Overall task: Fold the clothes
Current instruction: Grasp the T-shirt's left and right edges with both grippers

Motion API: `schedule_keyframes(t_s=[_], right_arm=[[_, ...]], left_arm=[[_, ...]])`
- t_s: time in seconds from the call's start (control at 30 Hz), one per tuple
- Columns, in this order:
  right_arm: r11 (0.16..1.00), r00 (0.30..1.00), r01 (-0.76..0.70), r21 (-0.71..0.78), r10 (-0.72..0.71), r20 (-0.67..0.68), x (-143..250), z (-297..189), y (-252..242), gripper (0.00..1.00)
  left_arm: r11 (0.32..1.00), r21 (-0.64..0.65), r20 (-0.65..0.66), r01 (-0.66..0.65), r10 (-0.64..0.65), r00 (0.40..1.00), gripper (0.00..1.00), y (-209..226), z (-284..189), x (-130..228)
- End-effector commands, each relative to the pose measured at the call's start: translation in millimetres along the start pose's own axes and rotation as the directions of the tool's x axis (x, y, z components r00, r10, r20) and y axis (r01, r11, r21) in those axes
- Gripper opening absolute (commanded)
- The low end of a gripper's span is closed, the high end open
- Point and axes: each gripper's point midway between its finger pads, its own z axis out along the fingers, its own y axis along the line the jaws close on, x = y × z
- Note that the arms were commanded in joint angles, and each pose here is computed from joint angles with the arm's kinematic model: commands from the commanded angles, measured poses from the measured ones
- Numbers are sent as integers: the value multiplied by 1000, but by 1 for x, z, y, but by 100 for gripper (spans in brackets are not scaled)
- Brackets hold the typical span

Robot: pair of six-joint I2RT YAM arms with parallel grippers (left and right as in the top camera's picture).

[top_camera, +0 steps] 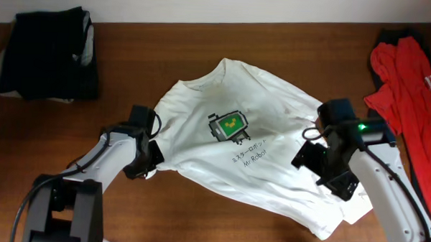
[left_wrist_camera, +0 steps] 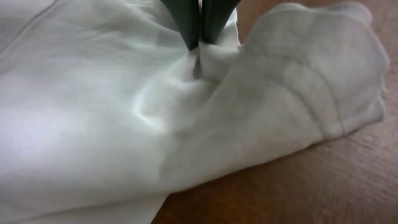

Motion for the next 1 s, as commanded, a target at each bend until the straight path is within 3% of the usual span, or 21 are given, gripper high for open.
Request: schedule_keyframes(t_s=[0.0, 0.23, 0.37, 0.53, 0.6, 0.67, 0.7, 0.97], right_arm=[[1000, 999, -13, -8, 13, -47, 10, 20, 0, 99], [1000, 997, -15, -4, 15, -82, 17, 34, -3, 99], [1000, 993, 27, 9, -26, -114, 31, 42, -2, 99], [983, 977, 186, -7, -185, -101, 53, 44, 18, 99], [982, 981, 185, -38, -187, -59, 47, 46, 31, 100], [982, 981, 184, -49, -187, -49, 42, 50, 38, 80], [982, 981, 183, -39, -185, -58, 42, 54, 38, 77], [990, 982, 120, 68, -108, -156, 20, 113, 44, 84]], left_arm=[[999, 0, 12, 52, -52, 999, 1, 8, 7, -9], [942, 45, 94, 331, -334, 938, 1, 66, 7, -62], [905, 40, 90, 423, -425, 901, 1, 95, 8, -68], [900, 52, 76, 432, -435, 897, 1, 95, 8, -68], [900, 49, 72, 433, -435, 897, 1, 95, 8, -66], [900, 41, 63, 433, -435, 898, 1, 96, 8, -63], [901, 40, 61, 433, -435, 899, 1, 96, 8, -63], [901, 40, 62, 433, -435, 898, 1, 96, 8, -63]])
